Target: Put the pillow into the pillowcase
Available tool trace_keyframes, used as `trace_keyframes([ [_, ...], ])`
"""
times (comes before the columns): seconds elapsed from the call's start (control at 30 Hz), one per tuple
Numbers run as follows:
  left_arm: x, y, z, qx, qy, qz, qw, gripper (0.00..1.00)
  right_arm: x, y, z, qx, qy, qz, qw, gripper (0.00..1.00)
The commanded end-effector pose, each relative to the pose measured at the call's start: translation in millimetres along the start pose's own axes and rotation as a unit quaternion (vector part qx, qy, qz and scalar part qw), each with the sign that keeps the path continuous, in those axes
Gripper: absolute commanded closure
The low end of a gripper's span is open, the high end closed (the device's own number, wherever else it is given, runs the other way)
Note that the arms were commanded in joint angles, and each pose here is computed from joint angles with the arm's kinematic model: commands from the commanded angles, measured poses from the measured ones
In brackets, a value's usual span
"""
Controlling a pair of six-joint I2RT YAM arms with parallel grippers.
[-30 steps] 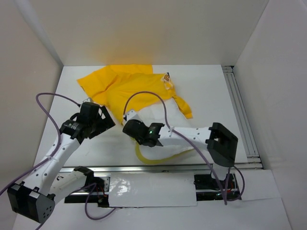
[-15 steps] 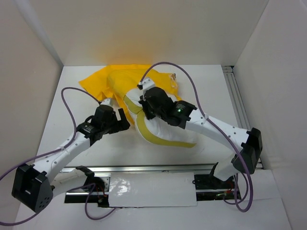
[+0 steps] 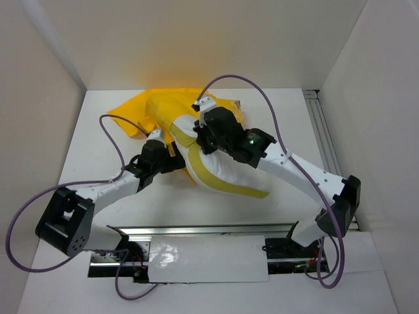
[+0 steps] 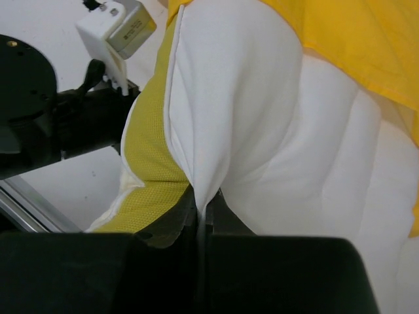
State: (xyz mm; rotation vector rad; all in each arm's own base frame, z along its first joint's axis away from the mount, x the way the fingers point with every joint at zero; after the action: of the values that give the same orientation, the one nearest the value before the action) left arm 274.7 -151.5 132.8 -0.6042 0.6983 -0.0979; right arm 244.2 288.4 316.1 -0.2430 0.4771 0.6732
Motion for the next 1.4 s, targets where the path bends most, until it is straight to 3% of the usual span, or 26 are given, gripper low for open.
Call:
trace_keyframes([
  [0.0,19,-28,28,-0.011,-0.057,-0.051,0.997,0.00,-19,-5,41,0.009,-0.083,0.003,0.997,1.00],
  [0.13,31,-34,30,-0.016,-0.061,-0.055,0.996,0.24,-16,-6,42,0.011,-0.088,0.009,0.996,1.00],
  [0.17,33,-37,32,-0.016,-0.065,-0.060,0.996,0.57,-11,-5,39,0.010,-0.084,0.009,0.996,1.00],
  [0.2,33,-36,31,-0.013,-0.062,-0.056,0.996,0.99,-9,-5,34,0.009,-0.078,0.009,0.997,1.00],
  [0.33,13,-44,26,0.002,-0.053,-0.068,0.996,1.00,5,-14,21,-0.010,-0.079,-0.036,0.996,1.00],
  [0.37,-6,-50,34,-0.001,-0.071,-0.087,0.994,1.00,7,-9,27,-0.021,-0.110,-0.035,0.993,1.00],
  [0.47,-42,-57,12,0.020,-0.030,-0.145,0.989,1.00,29,1,13,-0.063,-0.127,-0.043,0.989,1.00],
  [0.5,-66,-65,8,0.031,-0.017,-0.195,0.980,1.00,34,0,13,-0.075,-0.129,-0.083,0.985,1.00],
  [0.63,-115,-77,-16,0.058,0.036,-0.264,0.962,1.00,63,7,12,-0.118,-0.134,-0.193,0.965,1.00],
  [0.8,-143,-88,-51,0.076,0.122,-0.312,0.939,1.00,86,18,26,-0.054,-0.180,-0.272,0.944,1.00],
  [0.97,-168,-107,-70,0.113,0.162,-0.366,0.909,1.00,113,23,20,0.003,-0.174,-0.348,0.921,1.00],
  [1.13,-193,-117,-80,0.144,0.180,-0.396,0.889,1.00,142,44,-14,0.033,-0.137,-0.294,0.945,1.00],
  [1.23,-196,-117,-83,0.140,0.190,-0.387,0.891,1.00,148,48,-38,0.029,-0.115,-0.266,0.957,1.00],
  [1.33,-193,-117,-90,0.130,0.211,-0.385,0.889,1.00,147,61,-56,0.017,-0.088,-0.181,0.979,1.00],
  [1.37,-190,-118,-89,0.118,0.205,-0.377,0.896,1.00,147,73,-71,0.008,-0.074,-0.115,0.991,1.00],
])
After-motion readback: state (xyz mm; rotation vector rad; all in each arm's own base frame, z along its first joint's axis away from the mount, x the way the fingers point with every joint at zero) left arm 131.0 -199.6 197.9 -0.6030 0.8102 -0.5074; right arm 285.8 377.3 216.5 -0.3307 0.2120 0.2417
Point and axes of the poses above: each gripper's point midway between its finger pads, its own x axis out along the fingers, its own y axis along the line the jaws close on, z = x × y, the point moved 7 cm from there along -x, back along the fingers, and after that the axes turned 9 degrees about -x, right-handed, at the moved point
